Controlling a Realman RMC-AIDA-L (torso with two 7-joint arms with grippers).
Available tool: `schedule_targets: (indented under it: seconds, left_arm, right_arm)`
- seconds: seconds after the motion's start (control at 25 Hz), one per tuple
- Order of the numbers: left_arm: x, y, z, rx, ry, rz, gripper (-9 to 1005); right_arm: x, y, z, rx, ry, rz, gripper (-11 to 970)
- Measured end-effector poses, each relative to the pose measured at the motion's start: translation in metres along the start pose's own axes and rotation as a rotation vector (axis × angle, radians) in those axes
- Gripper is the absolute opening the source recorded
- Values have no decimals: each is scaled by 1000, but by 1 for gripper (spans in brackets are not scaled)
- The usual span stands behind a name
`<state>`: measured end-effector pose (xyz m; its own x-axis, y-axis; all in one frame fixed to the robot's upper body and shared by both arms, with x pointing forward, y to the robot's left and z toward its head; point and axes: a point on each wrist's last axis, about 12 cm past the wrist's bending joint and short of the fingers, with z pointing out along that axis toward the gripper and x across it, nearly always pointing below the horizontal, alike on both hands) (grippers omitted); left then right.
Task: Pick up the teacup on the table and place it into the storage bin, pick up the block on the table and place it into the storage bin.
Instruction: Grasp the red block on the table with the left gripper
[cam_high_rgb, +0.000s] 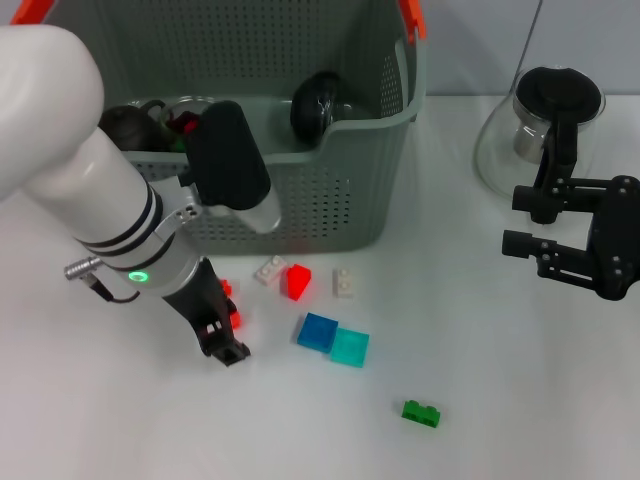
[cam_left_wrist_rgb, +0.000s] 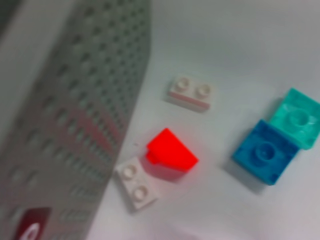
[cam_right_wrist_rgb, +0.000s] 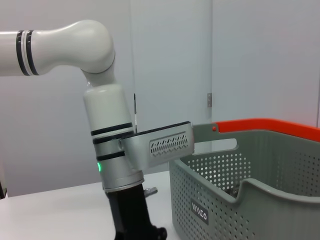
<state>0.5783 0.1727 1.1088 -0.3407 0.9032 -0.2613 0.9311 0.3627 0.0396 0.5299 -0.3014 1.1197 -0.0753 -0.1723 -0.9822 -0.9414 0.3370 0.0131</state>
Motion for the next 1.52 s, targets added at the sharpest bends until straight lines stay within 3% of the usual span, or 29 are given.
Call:
schedule_targets:
  seconds: [0.48,1.52]
  left_arm:
    - [4,-14,-6,86,30,-1,559]
    - [2,-11,0,56,29,-23,431]
  right_arm:
    - [0,0,-1,4,-2,0,519]
    - [-1,-1,-2,8,-5,-2,518]
